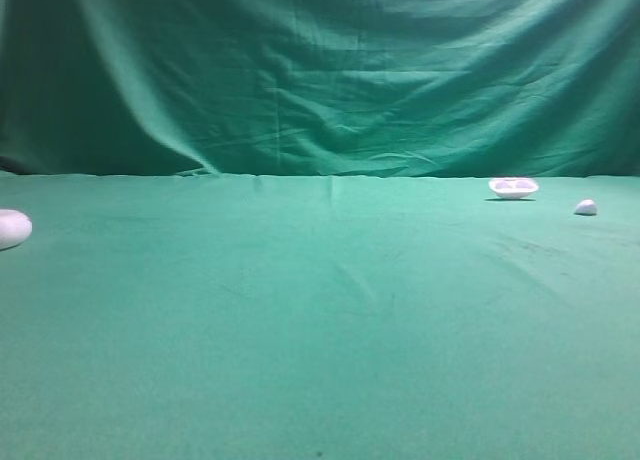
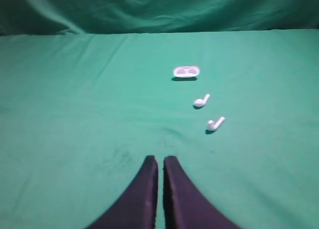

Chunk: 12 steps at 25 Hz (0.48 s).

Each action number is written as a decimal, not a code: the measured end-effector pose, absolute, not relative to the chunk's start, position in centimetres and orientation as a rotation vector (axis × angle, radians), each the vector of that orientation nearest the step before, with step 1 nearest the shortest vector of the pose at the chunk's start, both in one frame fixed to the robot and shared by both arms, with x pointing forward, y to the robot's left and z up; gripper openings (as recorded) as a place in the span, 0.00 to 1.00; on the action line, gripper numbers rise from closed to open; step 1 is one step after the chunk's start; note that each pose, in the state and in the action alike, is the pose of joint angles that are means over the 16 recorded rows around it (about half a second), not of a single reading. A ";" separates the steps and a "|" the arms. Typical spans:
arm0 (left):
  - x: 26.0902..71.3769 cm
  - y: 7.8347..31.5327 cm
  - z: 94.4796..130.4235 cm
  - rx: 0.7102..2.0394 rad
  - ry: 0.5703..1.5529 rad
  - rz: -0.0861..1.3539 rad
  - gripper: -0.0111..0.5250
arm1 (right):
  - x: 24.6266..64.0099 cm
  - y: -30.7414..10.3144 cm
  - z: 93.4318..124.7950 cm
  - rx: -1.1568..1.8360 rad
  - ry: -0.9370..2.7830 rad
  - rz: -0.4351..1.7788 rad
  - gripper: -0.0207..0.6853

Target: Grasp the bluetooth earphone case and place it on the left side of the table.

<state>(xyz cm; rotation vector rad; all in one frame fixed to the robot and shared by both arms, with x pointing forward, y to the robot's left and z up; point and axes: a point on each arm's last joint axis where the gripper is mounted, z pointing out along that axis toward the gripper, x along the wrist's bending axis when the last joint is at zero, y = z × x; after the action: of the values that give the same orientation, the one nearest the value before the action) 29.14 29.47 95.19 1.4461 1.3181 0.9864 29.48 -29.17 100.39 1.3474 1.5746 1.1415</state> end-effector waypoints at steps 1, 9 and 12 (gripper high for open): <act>29.1 29.5 95.2 1.446 1.318 0.986 0.02 | 29.4 -29.3 99.6 1.357 1.549 1.132 0.03; 29.1 29.5 95.2 1.446 1.318 0.986 0.02 | 29.1 -29.9 95.6 1.411 1.438 1.077 0.03; 29.1 29.5 95.2 1.446 1.318 0.986 0.02 | 29.1 -30.0 95.0 1.422 1.432 1.069 0.03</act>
<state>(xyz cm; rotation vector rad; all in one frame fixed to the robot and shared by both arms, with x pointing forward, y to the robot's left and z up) 29.14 29.47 95.19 1.4461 1.3181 0.9864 29.10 -29.98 94.98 1.4221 1.4317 1.0691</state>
